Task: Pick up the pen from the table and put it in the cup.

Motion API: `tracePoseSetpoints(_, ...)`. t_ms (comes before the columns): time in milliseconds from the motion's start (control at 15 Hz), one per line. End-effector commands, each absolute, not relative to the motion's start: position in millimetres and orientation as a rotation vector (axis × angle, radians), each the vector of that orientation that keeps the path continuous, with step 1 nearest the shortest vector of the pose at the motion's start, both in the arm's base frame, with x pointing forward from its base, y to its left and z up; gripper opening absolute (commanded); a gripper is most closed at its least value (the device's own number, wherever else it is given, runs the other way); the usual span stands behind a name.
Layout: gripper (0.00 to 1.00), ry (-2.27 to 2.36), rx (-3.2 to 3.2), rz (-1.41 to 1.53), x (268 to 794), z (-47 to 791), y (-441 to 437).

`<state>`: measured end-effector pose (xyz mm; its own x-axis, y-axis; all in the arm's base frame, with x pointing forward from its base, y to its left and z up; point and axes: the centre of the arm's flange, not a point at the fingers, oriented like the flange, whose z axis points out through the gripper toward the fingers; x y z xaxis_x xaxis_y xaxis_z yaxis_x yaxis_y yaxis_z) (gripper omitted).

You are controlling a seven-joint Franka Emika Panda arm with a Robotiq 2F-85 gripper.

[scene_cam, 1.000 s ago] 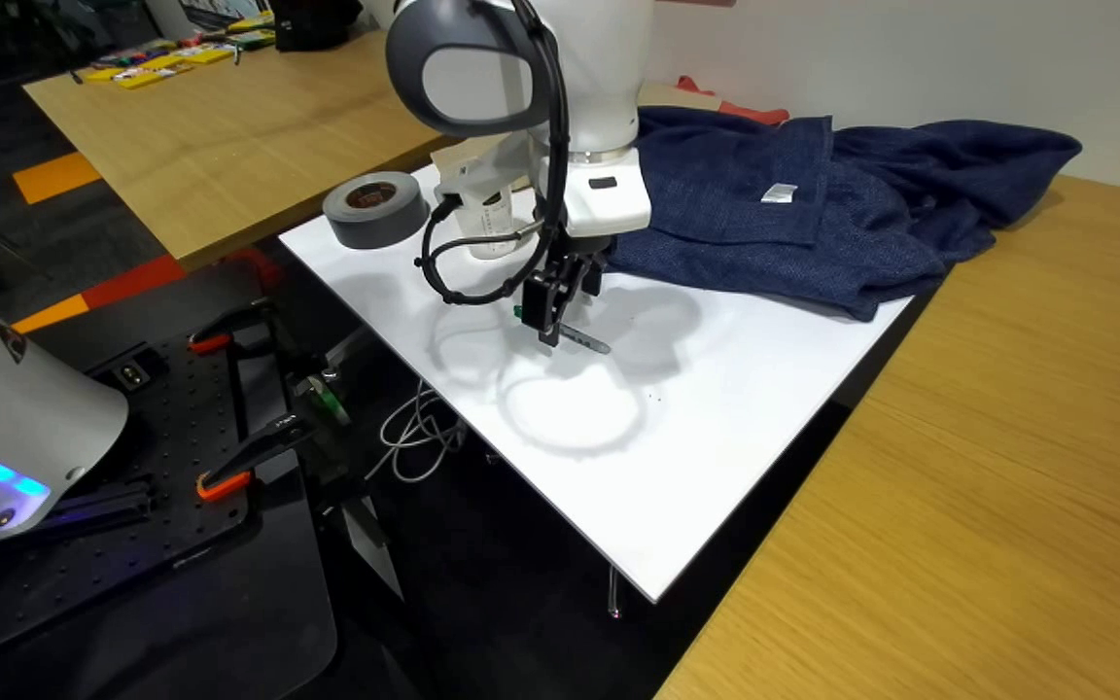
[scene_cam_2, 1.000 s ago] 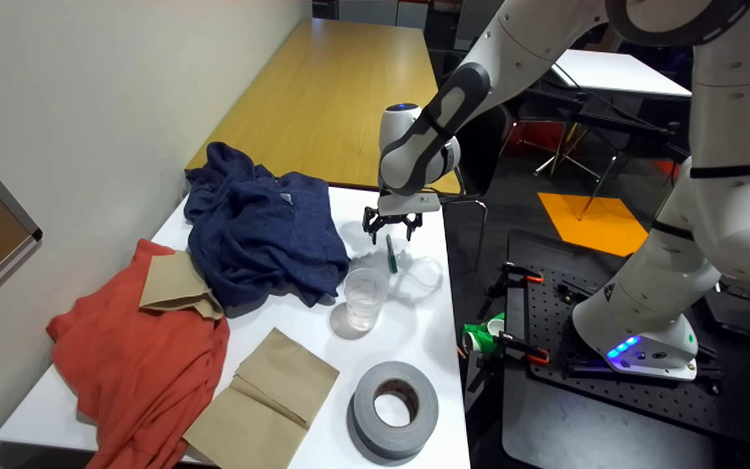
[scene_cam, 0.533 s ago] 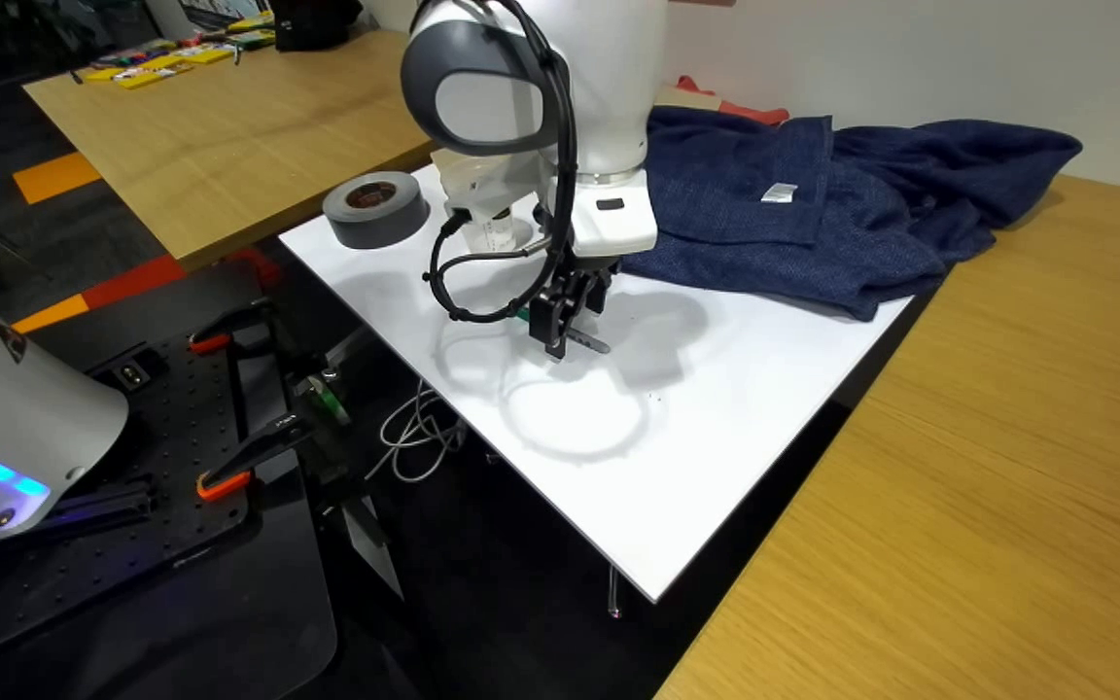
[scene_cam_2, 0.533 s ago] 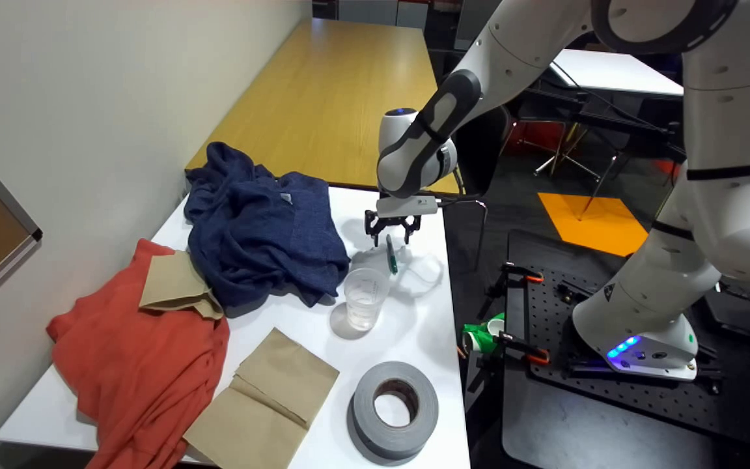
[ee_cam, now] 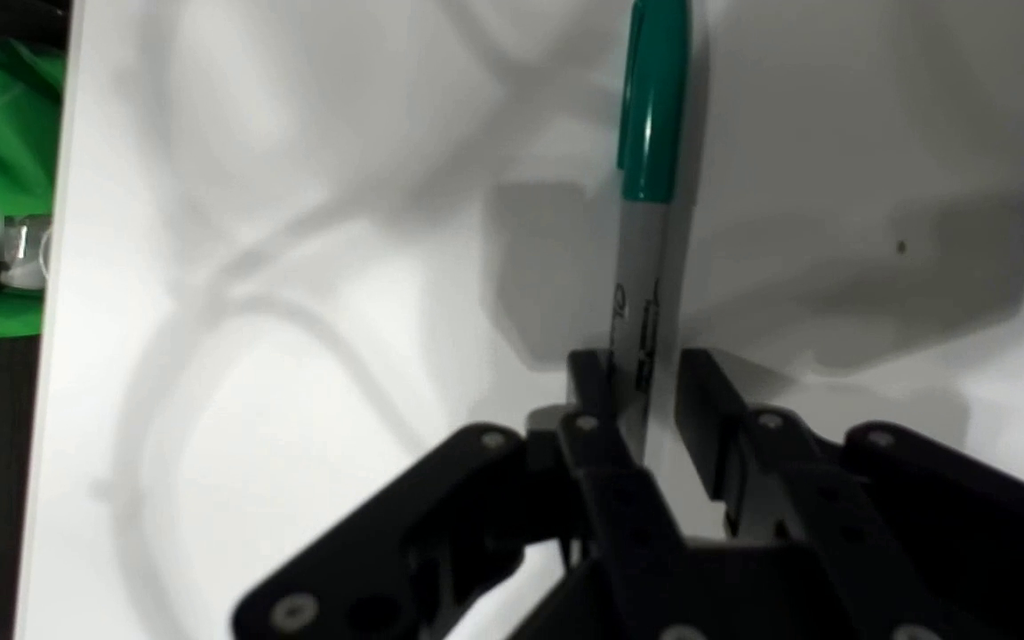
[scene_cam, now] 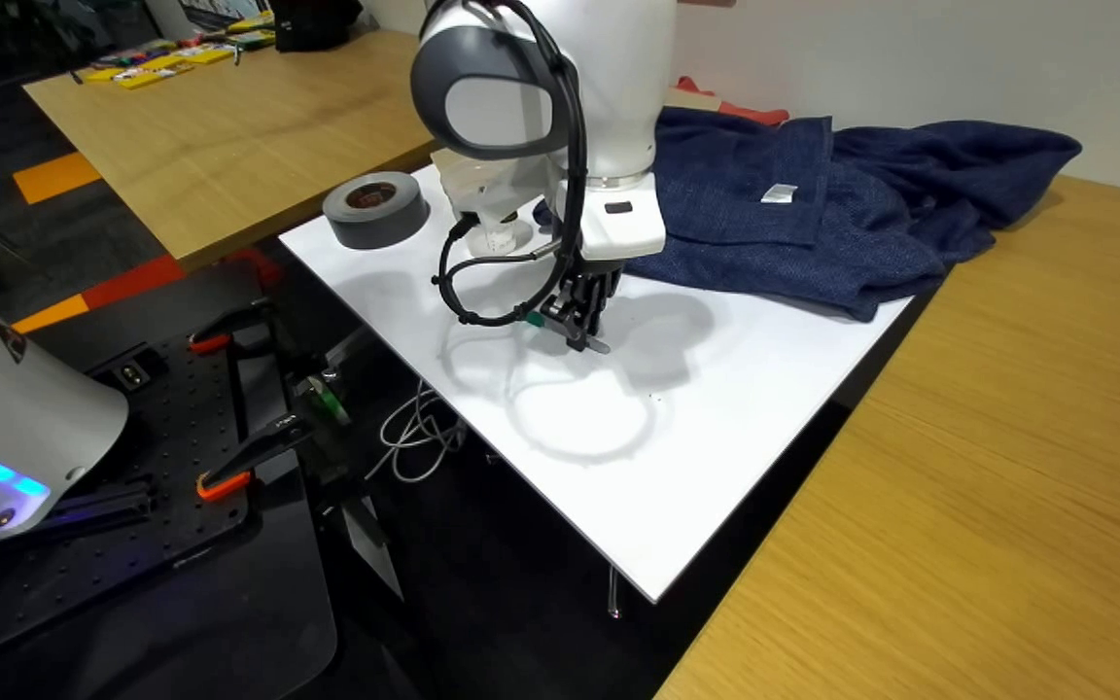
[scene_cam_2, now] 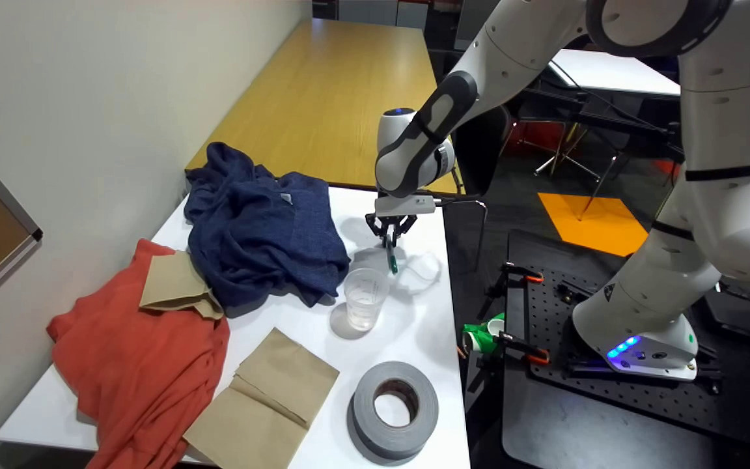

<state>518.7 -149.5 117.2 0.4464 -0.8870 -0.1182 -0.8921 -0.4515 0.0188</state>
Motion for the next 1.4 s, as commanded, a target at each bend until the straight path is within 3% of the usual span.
tracePoseSetpoints(0,0.0,1.636,-2.615,0.164,519,122,-149)
tracePoseSetpoints(800,0.03,1.673,-2.706,-0.155,473,268,-63)
tracePoseSetpoints(1333,0.03,1.598,-2.825,-0.614,443,347,14)
